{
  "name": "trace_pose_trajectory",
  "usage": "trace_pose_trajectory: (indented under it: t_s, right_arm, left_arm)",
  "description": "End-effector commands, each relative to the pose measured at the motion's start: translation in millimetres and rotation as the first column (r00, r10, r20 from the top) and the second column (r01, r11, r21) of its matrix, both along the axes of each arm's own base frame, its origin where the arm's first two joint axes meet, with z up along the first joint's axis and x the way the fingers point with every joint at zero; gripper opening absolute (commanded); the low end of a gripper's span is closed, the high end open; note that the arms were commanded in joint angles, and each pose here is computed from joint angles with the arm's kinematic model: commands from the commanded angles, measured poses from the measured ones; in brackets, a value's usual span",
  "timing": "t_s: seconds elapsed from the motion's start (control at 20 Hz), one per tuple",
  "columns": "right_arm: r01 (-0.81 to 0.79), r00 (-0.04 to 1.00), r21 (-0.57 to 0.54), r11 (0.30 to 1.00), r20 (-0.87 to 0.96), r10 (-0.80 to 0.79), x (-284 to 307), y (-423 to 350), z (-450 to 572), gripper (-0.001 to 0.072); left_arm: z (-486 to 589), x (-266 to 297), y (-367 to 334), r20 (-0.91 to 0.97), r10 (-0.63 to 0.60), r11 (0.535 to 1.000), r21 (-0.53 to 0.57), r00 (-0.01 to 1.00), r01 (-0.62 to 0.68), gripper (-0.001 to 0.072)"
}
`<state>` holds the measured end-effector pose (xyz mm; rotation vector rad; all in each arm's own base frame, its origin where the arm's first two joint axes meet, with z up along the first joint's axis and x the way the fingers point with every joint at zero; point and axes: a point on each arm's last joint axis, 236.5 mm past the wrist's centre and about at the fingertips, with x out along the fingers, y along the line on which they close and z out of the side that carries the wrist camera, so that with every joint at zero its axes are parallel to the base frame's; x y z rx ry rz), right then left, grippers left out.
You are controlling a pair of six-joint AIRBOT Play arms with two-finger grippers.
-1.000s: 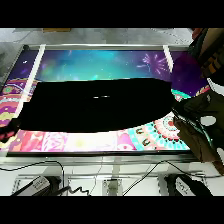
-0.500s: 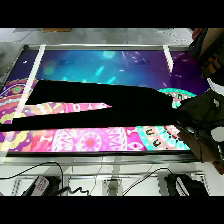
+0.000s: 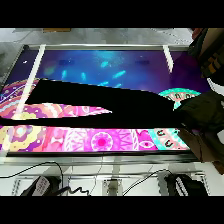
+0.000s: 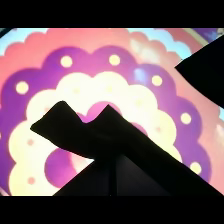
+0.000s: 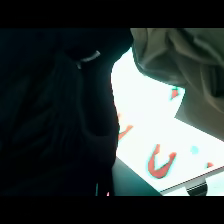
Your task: Fold the clothes and pants, and hang the long-sleeved shirts on hangers.
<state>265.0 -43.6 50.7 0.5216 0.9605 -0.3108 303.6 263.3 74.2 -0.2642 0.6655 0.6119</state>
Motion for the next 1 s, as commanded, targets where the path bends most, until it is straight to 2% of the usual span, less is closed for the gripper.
trace_pose_trajectory:
  t_s: [0.0, 0.1, 0.25, 0.55, 0.75, 0.95]
  right_arm:
    - [0.006, 0.999, -0.075, 0.997, -0.033, -0.009, -13, -14, 34, 0.0015]
    - [0.011, 0.999, -0.129, 0.992, -0.052, -0.018, -22, -25, 54, 0.0015]
    - [0.023, 1.0, -0.14, 0.99, 0.02, -0.021, -11, -27, 75, 0.0016]
    - [0.059, 0.991, -0.062, 0.996, 0.128, -0.051, 60, -30, 61, 0.0016]
    - [0.079, 0.988, -0.001, 0.997, 0.131, -0.078, 118, -38, 17, 0.0016]
    - [0.115, 0.987, 0.065, 0.991, 0.106, -0.122, 174, -48, -13, 0.0016]
  left_arm:
    - [24, 33, -11, -0.022, -0.102, 0.99, 0.098, 0.995, 0.104, 0.0013]
    - [35, 46, -10, -0.022, -0.11, 0.986, 0.125, 0.994, 0.112, 0.0012]
    - [32, 74, -14, -0.027, -0.152, 0.981, 0.115, 0.988, 0.154, 0.0012]
    - [-4, 176, -70, -0.09, -0.306, 0.951, 0.002, 0.948, 0.308, 0.0011]
    - [-14, 234, -100, -0.156, -0.355, 0.933, 0.001, 0.922, 0.36, 0.0012]
    - [-28, 270, -112, -0.097, -0.288, 0.957, -0.067, 0.953, 0.282, 0.0012]
